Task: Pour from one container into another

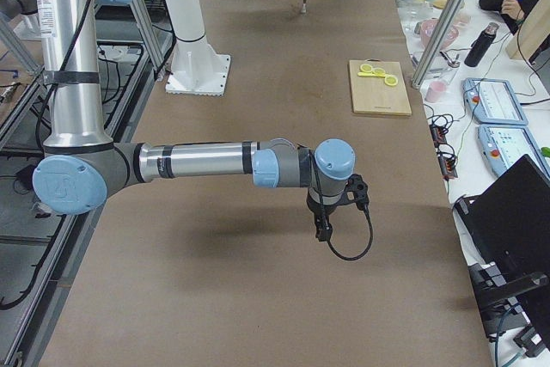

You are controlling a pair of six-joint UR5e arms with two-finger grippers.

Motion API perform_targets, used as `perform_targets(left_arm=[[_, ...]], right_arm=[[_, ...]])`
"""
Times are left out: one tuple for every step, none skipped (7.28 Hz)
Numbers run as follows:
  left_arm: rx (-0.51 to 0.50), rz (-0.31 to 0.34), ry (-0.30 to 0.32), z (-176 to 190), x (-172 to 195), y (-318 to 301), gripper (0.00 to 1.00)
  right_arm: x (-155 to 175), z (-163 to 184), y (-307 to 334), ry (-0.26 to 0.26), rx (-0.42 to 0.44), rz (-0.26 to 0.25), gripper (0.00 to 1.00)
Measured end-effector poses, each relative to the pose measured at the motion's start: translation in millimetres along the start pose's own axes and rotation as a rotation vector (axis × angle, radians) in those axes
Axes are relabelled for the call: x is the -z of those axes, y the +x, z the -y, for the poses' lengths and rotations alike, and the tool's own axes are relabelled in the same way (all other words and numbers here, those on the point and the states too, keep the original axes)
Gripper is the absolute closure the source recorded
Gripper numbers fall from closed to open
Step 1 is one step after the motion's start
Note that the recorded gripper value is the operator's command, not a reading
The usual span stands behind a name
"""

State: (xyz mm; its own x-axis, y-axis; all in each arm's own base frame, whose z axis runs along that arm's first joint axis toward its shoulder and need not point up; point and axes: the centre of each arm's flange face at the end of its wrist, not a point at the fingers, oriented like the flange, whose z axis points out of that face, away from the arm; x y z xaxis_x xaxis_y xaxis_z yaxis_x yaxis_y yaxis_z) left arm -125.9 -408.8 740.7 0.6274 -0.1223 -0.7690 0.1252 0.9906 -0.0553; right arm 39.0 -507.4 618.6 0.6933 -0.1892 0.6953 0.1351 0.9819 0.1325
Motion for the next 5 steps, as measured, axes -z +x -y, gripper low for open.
perform_targets(left_arm=[[0.016,-0.003,-0.003,1.7,0.9,1.0,0.01],[0.021,-0.002,-0.002,2.8,2.0,1.9,0.01],[0.02,0.001,-0.001,3.5,3.4,3.2,0.01],[0.021,0.002,-0.001,2.9,3.7,3.1,0.01],[0.023,0.003,-0.001,1.4,3.5,2.2,0.01]], right_arm=[[-1.6,-0.8,1.2,-0.003,-0.002,0.001,0.0],[-3.5,-1.8,2.9,-0.007,-0.009,0.002,0.0],[-5.5,-2.3,4.6,-0.011,-0.018,0.005,0.0],[-7.3,-2.7,6.1,-0.015,-0.026,0.008,0.0],[-8.1,-2.7,6.7,-0.017,-0.03,0.01,0.0]])
